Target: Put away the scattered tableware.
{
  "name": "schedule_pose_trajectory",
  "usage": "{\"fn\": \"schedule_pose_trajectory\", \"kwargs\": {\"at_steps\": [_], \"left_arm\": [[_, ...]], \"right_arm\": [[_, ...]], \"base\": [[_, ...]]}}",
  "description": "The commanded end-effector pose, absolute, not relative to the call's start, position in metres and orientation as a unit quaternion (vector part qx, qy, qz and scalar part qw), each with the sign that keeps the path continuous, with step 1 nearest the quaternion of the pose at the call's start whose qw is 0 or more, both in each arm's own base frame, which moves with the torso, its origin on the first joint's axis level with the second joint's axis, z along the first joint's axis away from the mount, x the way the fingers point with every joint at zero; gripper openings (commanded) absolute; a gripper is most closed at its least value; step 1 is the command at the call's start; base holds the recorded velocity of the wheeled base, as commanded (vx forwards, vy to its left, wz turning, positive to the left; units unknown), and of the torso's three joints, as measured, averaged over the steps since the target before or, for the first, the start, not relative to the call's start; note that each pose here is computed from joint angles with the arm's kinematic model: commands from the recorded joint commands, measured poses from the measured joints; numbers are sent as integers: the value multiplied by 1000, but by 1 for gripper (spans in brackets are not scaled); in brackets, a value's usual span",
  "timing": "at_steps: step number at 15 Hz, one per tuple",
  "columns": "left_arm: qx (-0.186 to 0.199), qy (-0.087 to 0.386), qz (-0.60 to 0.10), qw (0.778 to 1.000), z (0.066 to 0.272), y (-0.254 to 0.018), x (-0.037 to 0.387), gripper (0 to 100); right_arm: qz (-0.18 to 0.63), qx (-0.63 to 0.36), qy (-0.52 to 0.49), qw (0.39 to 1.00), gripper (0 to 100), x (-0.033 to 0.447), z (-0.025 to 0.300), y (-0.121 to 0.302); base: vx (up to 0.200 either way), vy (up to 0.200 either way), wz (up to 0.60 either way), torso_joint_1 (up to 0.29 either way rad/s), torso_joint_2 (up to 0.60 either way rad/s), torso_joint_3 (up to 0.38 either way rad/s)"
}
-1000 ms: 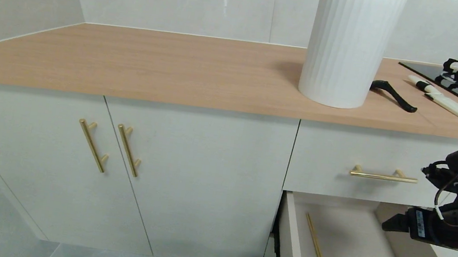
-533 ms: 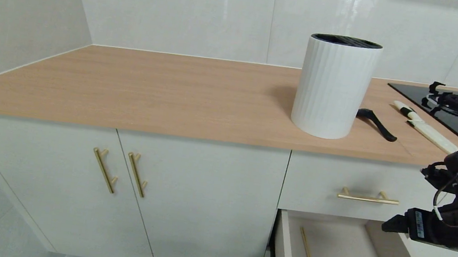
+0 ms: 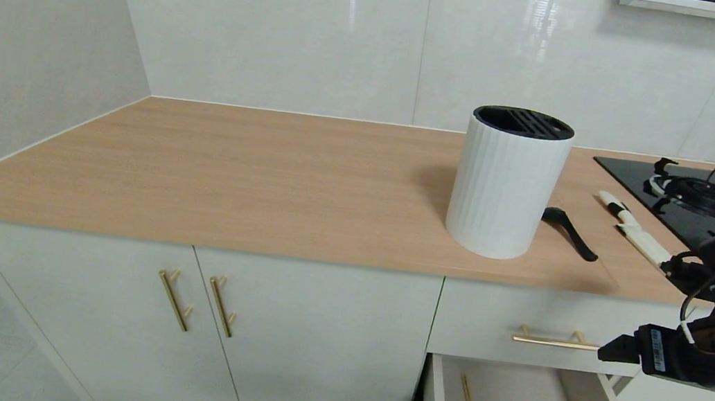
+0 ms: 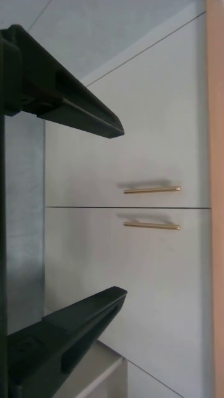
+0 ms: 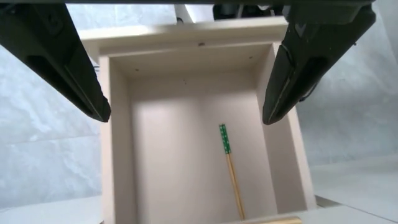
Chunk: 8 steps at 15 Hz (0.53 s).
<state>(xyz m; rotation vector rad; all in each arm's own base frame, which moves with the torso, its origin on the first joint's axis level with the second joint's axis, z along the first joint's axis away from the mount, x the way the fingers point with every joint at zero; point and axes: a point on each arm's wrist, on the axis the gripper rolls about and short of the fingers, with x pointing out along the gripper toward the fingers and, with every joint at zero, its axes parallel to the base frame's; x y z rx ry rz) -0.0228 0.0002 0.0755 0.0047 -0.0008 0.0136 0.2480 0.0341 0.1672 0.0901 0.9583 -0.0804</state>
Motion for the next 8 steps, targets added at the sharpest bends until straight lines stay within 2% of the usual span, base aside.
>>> {"fn": "schedule_pose_trajectory", "kwargs": {"at_steps": [1,4,8], "left_arm": [[2,0,8,1000,75,0,-23,100],[2,0,7,1000,75,0,-23,100],[2,0,7,1000,75,0,-23,100]], "right_arm": [[-37,41,458,887,100,247,169,34],[-13,4,429,903,100,253,181,32],[33,-44,362,931,100,308,202,23]], "base": [[0,0,0,232,-496,-271],[0,0,0,238,-505,-282],[0,0,0,65,-138,-77]]}}
